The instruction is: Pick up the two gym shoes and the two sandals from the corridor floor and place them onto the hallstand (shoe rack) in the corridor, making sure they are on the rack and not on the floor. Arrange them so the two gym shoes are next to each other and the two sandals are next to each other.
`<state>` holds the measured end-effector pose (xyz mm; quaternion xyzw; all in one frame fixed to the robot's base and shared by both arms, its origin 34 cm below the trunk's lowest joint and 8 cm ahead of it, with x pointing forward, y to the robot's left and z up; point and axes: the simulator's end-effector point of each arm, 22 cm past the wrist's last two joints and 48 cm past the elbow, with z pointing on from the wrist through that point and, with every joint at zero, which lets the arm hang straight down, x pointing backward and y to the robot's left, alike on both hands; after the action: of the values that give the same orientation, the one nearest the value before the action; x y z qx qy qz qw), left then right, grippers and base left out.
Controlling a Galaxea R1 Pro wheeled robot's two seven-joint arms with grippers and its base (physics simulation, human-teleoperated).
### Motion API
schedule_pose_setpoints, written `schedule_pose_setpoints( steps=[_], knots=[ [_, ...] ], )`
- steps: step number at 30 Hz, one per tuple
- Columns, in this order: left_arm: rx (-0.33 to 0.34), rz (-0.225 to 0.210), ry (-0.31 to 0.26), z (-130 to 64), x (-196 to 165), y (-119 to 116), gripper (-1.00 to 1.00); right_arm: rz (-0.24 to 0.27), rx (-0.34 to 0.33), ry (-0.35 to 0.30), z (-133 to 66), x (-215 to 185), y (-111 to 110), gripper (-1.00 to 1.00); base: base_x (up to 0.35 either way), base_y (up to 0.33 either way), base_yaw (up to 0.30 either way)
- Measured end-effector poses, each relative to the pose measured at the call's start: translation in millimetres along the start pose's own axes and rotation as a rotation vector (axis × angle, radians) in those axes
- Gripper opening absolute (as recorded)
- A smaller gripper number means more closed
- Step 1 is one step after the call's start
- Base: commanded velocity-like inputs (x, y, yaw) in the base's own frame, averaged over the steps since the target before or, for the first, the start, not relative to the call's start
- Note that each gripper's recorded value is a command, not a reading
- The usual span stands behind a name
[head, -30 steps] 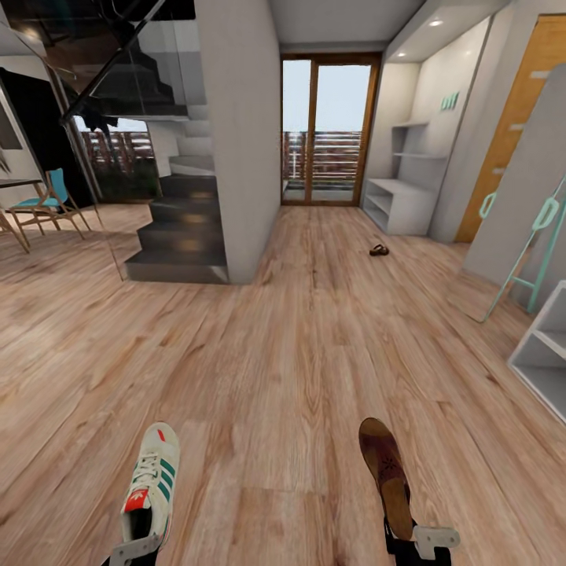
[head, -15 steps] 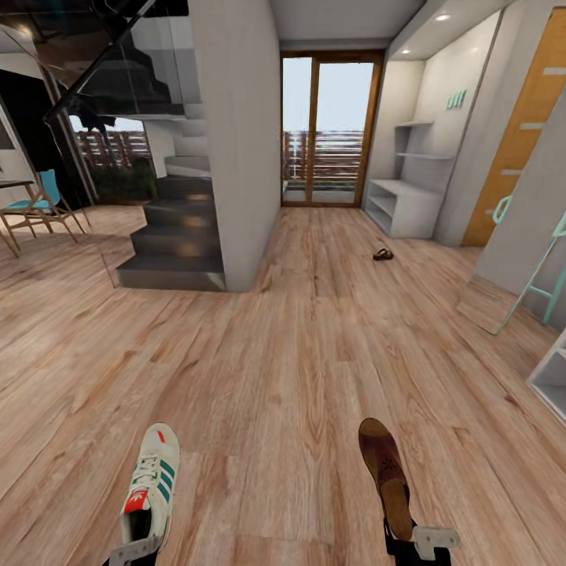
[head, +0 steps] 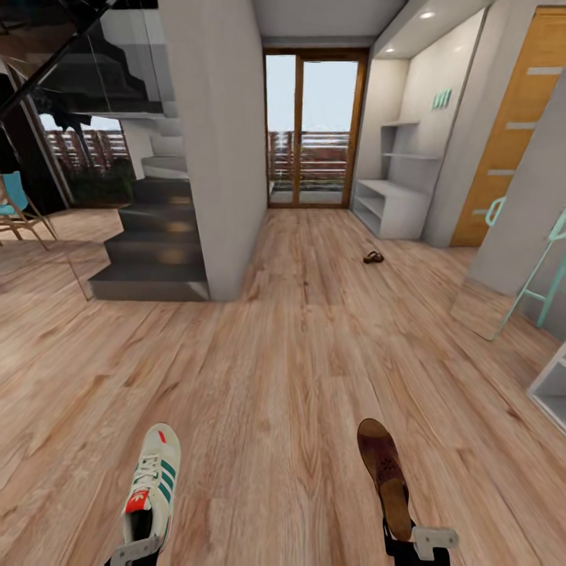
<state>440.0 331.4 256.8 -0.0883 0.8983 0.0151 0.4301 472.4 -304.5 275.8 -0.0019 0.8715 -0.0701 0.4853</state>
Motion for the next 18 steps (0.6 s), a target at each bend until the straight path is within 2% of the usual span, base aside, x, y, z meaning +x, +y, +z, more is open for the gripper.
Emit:
schedule_pose_setpoints(
  steps=[11, 18],
  knots=[
    [0.000, 0.000, 0.000, 0.0, -0.1, 0.2, -1.00, 0.001, 0.002, -0.001, 0.2, -0.6, -0.5, -1.00, 0.340, 0.000, -0.007],
    [0.000, 0.000, -0.001, 0.0, -0.2, 0.1, -1.00, 0.002, 0.003, -0.003, 0.4, -1.2, -0.7, -1.00, 0.340, 0.000, -0.113]
  ],
)
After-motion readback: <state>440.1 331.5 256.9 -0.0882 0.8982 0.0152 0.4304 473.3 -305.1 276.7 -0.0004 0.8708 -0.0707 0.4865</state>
